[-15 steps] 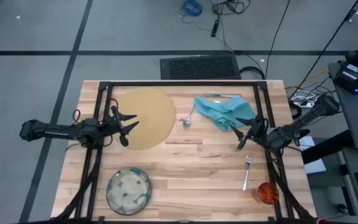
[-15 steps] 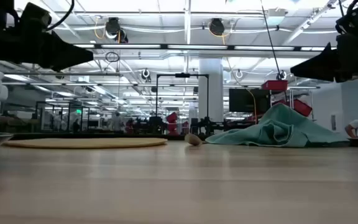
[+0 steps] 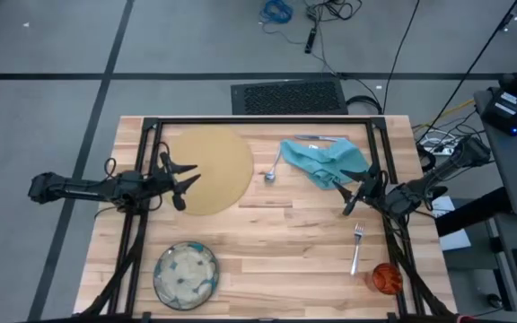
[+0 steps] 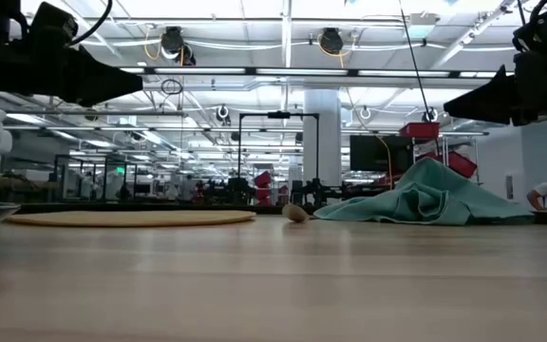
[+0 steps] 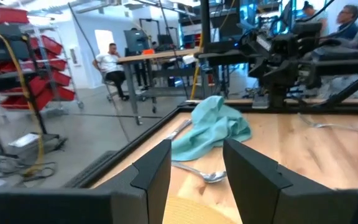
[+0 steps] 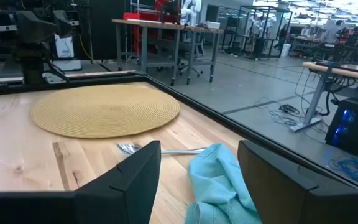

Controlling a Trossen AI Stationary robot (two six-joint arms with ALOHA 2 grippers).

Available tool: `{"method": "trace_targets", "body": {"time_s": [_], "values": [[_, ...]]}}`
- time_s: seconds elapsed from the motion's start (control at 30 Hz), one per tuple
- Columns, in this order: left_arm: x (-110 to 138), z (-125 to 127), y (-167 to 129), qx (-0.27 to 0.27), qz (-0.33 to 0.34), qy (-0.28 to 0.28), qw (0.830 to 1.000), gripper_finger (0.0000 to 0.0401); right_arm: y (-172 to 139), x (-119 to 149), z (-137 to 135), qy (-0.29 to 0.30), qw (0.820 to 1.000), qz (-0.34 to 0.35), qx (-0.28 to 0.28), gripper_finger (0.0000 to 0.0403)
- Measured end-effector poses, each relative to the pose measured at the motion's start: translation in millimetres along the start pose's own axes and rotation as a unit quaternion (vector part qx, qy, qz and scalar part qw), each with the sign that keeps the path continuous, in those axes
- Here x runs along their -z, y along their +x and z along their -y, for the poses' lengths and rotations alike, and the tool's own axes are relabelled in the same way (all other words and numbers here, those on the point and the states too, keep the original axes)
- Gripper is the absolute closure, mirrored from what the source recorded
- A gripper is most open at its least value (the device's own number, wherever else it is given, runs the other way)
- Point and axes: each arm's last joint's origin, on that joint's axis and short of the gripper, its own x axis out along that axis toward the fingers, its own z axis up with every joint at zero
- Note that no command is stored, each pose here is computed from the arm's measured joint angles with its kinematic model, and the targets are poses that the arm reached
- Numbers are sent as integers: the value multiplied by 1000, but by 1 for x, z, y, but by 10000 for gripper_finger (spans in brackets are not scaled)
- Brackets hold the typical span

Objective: Set table place
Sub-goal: Move the brown mat to the center of the table

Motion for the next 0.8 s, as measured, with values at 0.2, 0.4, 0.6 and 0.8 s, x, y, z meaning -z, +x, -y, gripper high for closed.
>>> {"method": "trace_targets", "body": {"time_s": [0.2, 0.4, 0.6, 0.8], "values": [[4, -2, 0, -33, -26, 8, 999, 267, 0, -10, 0, 22, 1000, 20, -1, 195], [-45, -10, -1, -42, 36, -21, 998, 264, -1, -77, 2, -1, 997, 71, -8, 195], [-135, -27, -6, -46, 54, -2, 997, 244, -11, -167, 20, -19, 996, 83, -15, 195], [-214, -38, 1, -45, 48, 16, 998, 238, -20, -232, 35, -11, 996, 79, -24, 195]]}}
